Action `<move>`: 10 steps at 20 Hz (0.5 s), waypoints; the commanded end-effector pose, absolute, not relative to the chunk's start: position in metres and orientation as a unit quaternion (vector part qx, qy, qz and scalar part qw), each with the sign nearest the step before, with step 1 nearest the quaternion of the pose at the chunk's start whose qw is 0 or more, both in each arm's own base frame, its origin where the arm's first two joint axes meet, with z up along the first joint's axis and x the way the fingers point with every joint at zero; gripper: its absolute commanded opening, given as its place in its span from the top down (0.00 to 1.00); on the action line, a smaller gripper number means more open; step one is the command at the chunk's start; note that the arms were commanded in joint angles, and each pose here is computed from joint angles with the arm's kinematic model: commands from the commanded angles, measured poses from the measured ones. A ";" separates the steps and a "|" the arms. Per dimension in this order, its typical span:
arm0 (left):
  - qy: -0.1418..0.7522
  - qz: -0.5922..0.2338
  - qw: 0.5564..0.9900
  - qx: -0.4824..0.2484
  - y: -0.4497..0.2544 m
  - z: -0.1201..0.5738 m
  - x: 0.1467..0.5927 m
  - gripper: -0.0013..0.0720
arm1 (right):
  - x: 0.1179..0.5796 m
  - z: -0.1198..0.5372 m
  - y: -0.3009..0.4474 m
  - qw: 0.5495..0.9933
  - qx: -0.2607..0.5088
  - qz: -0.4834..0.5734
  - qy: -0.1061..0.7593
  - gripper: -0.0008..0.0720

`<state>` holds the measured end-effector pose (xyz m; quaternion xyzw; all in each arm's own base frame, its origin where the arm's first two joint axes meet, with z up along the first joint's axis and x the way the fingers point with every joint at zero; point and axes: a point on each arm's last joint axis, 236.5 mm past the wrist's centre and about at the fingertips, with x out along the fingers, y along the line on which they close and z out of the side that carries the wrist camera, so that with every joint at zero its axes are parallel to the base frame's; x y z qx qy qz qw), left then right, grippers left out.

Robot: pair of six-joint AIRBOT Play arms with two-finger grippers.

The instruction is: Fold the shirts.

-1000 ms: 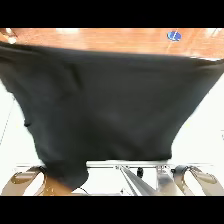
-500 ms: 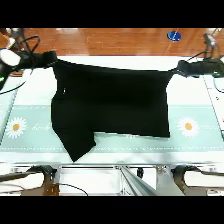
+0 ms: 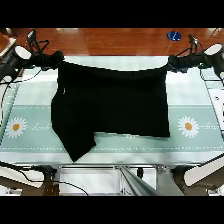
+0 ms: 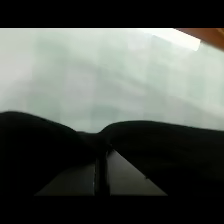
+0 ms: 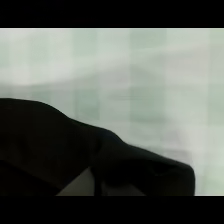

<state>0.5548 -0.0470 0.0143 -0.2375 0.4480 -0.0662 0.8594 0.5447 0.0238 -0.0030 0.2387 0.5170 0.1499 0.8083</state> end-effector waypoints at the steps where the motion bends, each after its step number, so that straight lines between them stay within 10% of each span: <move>1: 0.546 -0.100 0.800 -0.226 -0.037 0.001 0.505 0.95 | 0.498 0.001 0.030 0.748 0.220 0.208 0.591 0.95; 10: 0.667 -0.127 0.702 -0.216 -0.030 -0.054 0.422 0.96 | 0.424 -0.060 0.017 0.651 0.183 0.151 0.721 0.95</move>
